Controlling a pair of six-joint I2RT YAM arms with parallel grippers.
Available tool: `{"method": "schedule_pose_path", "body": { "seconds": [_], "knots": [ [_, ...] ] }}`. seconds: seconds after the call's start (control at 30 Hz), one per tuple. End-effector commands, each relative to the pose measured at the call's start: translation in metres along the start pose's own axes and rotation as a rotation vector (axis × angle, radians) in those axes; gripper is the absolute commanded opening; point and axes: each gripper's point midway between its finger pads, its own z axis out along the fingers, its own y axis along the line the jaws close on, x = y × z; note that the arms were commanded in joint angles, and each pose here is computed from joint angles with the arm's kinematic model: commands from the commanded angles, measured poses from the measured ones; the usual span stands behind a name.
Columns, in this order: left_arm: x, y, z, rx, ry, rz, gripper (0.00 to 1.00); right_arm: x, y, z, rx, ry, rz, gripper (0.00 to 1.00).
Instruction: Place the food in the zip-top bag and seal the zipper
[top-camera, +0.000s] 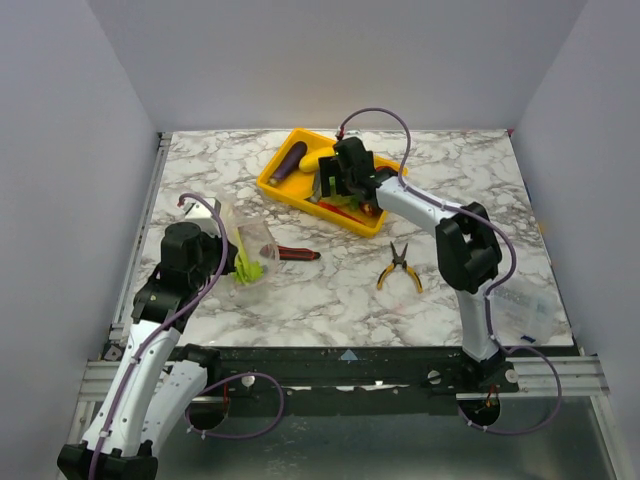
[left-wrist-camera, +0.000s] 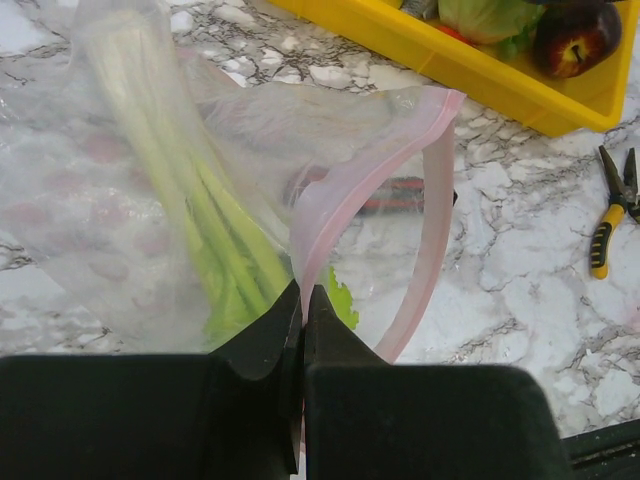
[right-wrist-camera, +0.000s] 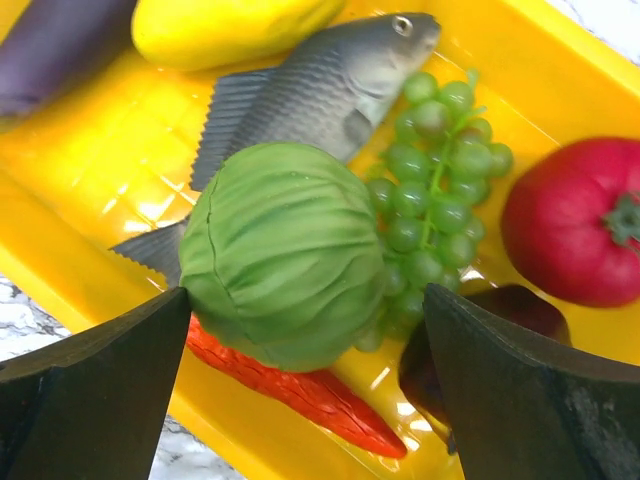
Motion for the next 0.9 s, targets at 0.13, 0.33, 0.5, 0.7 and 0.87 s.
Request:
{"method": "schedule_pose_path", "body": {
  "seconds": [0.13,0.33,0.5,0.7,0.87],
  "knots": [
    [-0.005,-0.009,0.003,0.055,-0.019,0.003,0.00,0.012,0.013,0.025,-0.042,0.012,-0.043,0.90],
    [-0.002,-0.007,0.009,0.042,0.010,-0.002,0.00,-0.007,0.018,0.007,-0.084,-0.047,-0.012,0.56],
    [-0.002,-0.003,0.009,0.023,0.001,0.001,0.00,-0.027,0.020,-0.012,-0.111,-0.086,-0.023,0.24],
    [-0.003,-0.004,0.006,0.028,-0.013,0.004,0.00,-0.054,0.021,-0.053,-0.154,-0.147,0.012,0.00],
    [-0.005,-0.008,0.003,0.054,-0.029,0.004,0.00,-0.050,0.032,-0.087,-0.265,-0.142,0.112,0.00]
  ]
}}
